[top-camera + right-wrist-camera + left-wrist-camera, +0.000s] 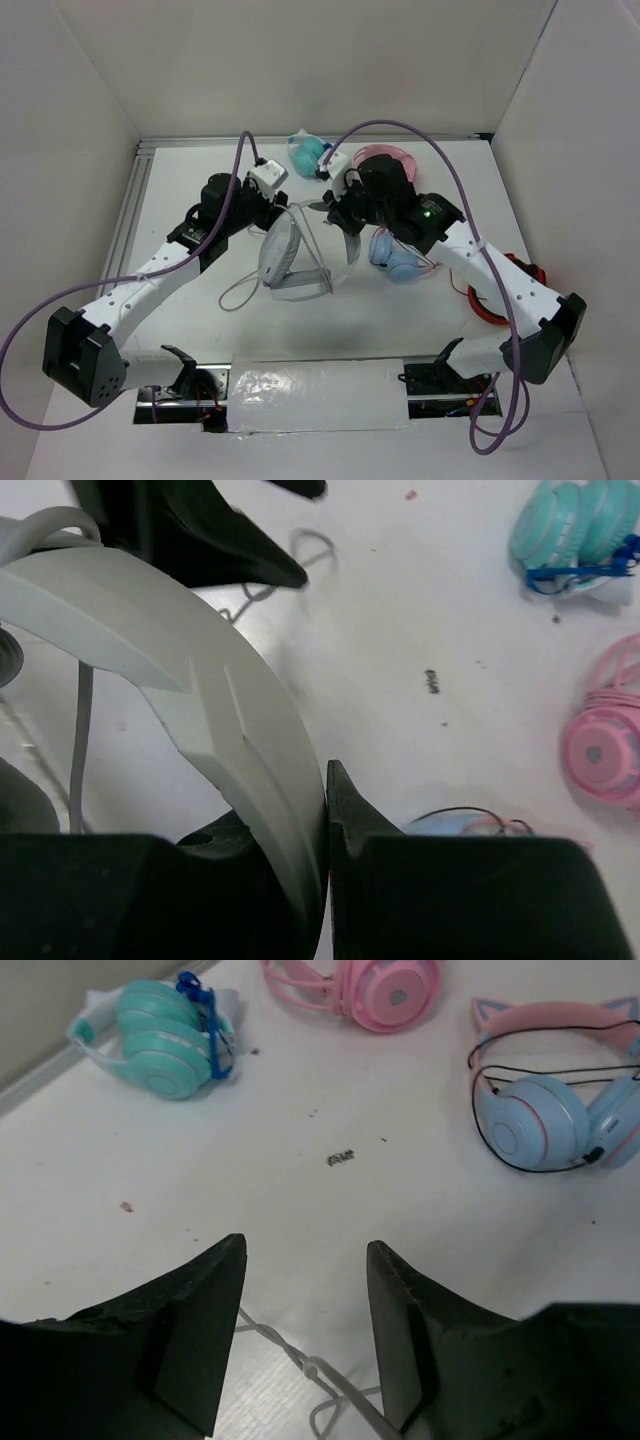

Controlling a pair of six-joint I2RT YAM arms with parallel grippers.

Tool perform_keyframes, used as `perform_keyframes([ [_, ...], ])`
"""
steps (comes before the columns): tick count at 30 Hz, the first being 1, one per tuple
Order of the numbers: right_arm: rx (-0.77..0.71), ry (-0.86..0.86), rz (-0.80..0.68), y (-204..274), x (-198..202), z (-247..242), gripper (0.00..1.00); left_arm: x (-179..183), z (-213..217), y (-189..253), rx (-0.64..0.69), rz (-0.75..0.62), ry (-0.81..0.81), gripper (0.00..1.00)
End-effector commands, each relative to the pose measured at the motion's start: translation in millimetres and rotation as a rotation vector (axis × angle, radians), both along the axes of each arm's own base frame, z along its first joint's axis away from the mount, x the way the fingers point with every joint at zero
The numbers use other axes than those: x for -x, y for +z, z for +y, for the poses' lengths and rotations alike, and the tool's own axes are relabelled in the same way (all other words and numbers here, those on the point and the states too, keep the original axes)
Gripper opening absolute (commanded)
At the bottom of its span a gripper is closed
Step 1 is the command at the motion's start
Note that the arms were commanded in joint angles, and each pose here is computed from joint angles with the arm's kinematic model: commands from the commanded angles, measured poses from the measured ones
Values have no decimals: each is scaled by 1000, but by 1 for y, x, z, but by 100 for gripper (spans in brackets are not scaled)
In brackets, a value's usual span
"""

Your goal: Wrap the headphones

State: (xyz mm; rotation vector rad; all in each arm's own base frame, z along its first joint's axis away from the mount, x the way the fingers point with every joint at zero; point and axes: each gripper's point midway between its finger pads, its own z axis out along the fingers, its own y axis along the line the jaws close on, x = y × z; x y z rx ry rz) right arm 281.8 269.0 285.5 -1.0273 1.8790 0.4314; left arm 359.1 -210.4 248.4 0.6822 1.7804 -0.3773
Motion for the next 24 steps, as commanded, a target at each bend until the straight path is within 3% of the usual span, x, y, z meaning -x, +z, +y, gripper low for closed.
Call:
perform_keyframes([
  [1,-288,97,68,90,44,23,0,12,-26,20,158,-85,-163,64],
  [3,-329,141,81,111,58,30,0,23,-39,16,228,-88,-241,77],
  [10,-401,156,145,154,80,39,0,35,-70,9,350,-82,-414,79],
  [13,-445,132,154,174,79,37,0,35,-80,-2,365,-38,-451,69],
  [16,-499,70,147,193,69,32,0,34,-86,-28,363,49,-445,47],
  [21,-633,-126,78,240,22,-6,0,68,-87,-77,341,196,-486,42],
  [24,-664,-167,81,247,8,-13,0,82,-87,-87,337,214,-511,39],
])
